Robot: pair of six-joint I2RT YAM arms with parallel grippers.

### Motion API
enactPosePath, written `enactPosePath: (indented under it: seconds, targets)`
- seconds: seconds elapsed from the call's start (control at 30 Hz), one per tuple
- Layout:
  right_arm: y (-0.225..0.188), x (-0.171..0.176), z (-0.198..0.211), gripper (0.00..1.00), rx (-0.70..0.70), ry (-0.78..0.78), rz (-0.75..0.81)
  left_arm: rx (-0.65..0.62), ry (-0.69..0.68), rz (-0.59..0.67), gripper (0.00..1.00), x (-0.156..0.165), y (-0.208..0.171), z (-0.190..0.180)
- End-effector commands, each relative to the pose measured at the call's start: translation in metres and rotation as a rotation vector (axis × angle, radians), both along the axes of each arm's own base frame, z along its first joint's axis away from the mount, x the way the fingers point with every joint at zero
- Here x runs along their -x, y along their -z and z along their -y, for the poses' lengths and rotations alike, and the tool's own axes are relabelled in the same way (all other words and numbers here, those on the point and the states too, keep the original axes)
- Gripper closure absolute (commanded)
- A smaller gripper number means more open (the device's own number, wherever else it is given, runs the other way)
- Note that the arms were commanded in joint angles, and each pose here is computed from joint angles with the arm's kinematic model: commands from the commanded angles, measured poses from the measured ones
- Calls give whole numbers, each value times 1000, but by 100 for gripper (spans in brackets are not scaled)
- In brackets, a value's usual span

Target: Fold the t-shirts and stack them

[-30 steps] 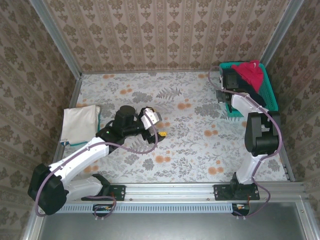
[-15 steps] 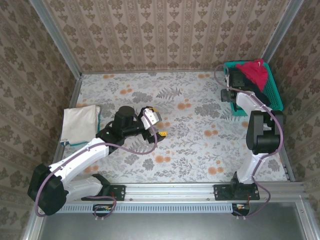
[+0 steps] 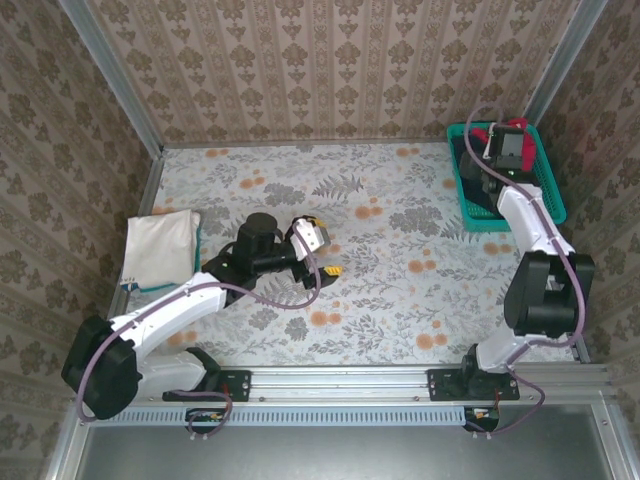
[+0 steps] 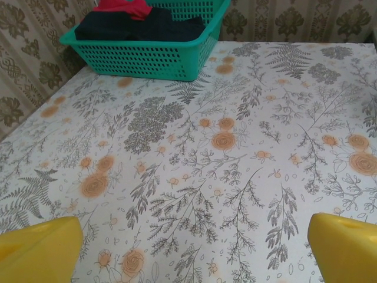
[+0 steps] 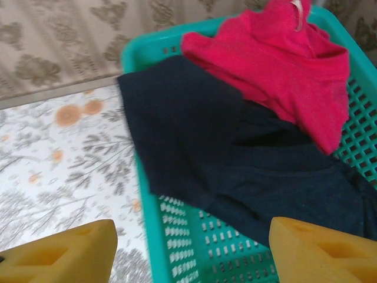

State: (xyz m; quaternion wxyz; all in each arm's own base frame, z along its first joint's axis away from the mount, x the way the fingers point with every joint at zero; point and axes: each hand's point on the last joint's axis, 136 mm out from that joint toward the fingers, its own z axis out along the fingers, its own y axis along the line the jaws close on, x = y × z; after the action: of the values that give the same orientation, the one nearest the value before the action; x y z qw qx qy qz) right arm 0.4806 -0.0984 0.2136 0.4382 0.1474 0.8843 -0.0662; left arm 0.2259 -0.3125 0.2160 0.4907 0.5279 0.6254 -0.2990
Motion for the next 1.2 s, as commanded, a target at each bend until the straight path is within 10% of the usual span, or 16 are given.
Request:
enactPosePath:
  seconds: [0.0,0.37,0.6,1.0,1.17]
  targets:
    - [27,-13,9,30,-65,43,-75,49,-27,9,0,-5,-11,4]
    - [84,-58,9,35,-193,54,-167,77,-92,-62,0,-7,-11,1]
    - [58,-59,10,100,-212,44,-117,85,-146,-12,0,-10,-17,-10]
    - [-41,-35,5,100,-174,20,106,100,-170,3,0,-16,-19,-10]
    - [-21,-33,38,35,-170,150,53,109,-168,5,0,-14,-21,-11]
